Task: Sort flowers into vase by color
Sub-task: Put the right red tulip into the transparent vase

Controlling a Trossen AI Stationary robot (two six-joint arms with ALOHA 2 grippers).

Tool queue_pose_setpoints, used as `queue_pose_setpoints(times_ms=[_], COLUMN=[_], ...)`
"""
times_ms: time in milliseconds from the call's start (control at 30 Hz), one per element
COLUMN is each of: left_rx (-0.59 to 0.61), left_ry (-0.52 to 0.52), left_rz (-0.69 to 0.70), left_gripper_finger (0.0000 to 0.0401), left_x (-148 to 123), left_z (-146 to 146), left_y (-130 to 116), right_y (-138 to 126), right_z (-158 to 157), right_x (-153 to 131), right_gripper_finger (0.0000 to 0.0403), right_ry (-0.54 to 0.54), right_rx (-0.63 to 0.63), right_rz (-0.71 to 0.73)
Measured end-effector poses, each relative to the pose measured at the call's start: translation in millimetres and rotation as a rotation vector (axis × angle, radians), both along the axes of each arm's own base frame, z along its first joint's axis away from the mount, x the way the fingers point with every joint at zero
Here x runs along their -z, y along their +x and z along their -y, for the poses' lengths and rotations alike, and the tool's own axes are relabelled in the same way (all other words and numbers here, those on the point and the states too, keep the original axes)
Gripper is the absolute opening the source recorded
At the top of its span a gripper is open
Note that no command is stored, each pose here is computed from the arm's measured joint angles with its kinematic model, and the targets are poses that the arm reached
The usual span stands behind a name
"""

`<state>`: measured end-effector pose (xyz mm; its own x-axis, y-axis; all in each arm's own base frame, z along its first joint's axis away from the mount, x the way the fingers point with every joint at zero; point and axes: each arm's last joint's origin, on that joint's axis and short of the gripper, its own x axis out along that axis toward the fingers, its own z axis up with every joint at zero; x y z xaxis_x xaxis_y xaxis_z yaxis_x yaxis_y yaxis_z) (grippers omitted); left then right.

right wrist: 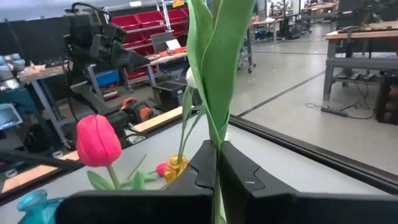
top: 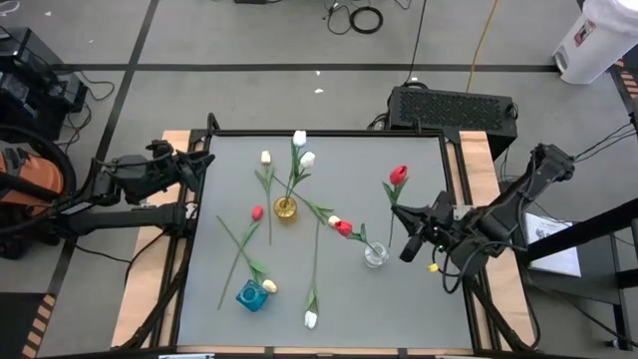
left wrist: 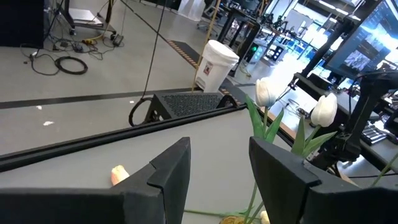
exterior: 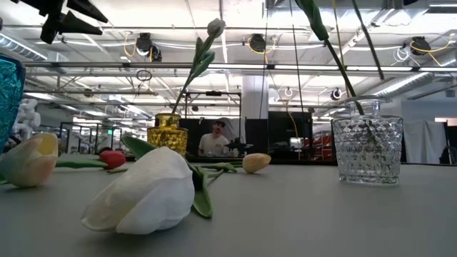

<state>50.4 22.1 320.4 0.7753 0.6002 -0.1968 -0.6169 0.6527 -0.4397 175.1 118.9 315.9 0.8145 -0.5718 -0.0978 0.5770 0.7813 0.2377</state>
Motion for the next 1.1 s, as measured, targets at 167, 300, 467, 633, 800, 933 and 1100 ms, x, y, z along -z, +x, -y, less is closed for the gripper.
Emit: queue_pose_setpoints(times_ms=[167,300,467,633,800,933,1100], left_rx=[0.0,0.0,0.0,0.0,0.0,0.0,0.0], left_ry=[0.0,0.0,0.0,0.0,0.0,0.0,0.0], left_rz=[0.0,0.0,-0.003,-0.003,-0.003,-0.003,-0.003], left_gripper_finger=[0.0171,0.0171,0.0171,0.0171,0.0171,0.0171,0.0171], left_x=[0,0,0,0,0,0,0], left_z=[0,0,0,0,0,0,0], left_y=[0,0,0,0,0,0,0], right_y=[7,12,16,22,27,30,32], right_z=[1,-1,-1,-2,-6,-9,-10], right_x=[0,2,5,11,18,23,25], right_gripper_finger=[0.0,0.0,0.0,0.0,0.0,0.0,0.0], right_ry=[0.023,0.034,0.037,0.03,0.024,0.029,0.02], right_rx=[0.011,0.014,0.029,0.042,0.044,0.047,0.048], right_rz=[0.018,0.028,0.026,0.013,-0.002,-0.005,-0.015])
